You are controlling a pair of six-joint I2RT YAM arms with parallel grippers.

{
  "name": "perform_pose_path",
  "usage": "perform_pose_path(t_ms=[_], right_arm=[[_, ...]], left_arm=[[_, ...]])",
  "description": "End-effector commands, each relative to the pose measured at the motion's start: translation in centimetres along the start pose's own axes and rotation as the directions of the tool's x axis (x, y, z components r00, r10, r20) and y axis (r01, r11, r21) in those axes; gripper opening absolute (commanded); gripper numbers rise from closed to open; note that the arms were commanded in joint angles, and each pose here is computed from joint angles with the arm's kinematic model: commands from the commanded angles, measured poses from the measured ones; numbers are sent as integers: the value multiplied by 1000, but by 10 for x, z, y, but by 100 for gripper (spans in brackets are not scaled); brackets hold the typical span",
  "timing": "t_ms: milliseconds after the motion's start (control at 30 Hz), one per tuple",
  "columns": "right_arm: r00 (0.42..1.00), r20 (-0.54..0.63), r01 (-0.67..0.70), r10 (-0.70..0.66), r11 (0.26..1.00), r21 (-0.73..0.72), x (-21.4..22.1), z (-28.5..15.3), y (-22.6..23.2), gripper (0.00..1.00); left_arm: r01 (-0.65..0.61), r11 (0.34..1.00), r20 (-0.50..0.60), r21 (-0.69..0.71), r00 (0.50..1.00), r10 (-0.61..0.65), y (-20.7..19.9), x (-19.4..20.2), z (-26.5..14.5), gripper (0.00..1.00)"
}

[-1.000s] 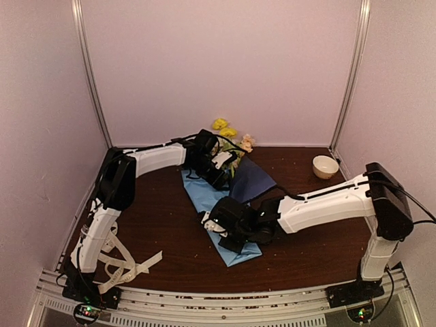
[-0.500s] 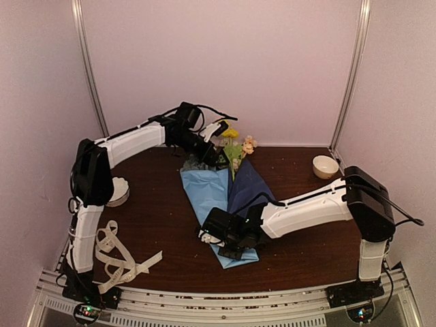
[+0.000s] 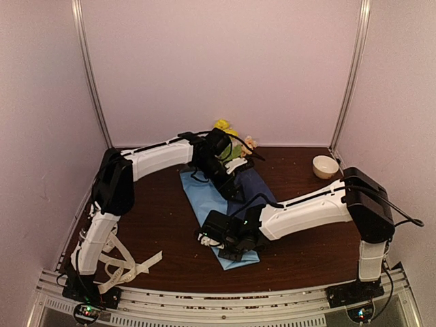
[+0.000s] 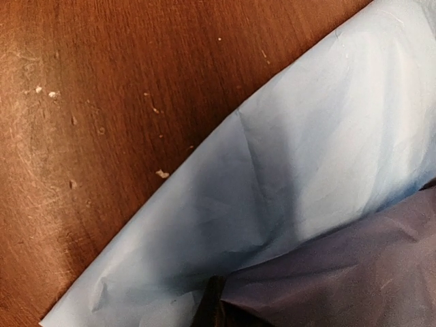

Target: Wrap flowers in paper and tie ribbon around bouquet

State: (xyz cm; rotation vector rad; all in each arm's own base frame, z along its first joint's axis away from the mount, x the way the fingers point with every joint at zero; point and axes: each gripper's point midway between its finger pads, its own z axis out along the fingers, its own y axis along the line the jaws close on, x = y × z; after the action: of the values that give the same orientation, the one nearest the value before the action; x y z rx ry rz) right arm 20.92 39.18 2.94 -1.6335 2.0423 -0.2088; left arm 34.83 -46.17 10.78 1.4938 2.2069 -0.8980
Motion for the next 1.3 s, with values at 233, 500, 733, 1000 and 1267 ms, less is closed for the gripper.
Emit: perform_pose_path(t_ms=[233,500,733,1000,1267], right_arm=[[998,-46,40,-39,999,7,9,4,8,0],[998,-48,37,-36,999,23,11,5,6,0],[999,-35,12,-10,999,35,12,1,3,1],[996,49,-77,75,996,41,4,-21,-8,32],[941,257,-216,222,975,-50,-19,-76,-23,51]], left_arm=[[45,989,-51,142,998,-39,-12,27,20,95],[77,971,-34,225,997,-71,-22,30,28,43],[106,982,-15,158,994,-105,-2,31,22,0],[165,985,29,40,986,-166,35,53,24,0],[205,978,27,32,978,-206,48,66,33,0]])
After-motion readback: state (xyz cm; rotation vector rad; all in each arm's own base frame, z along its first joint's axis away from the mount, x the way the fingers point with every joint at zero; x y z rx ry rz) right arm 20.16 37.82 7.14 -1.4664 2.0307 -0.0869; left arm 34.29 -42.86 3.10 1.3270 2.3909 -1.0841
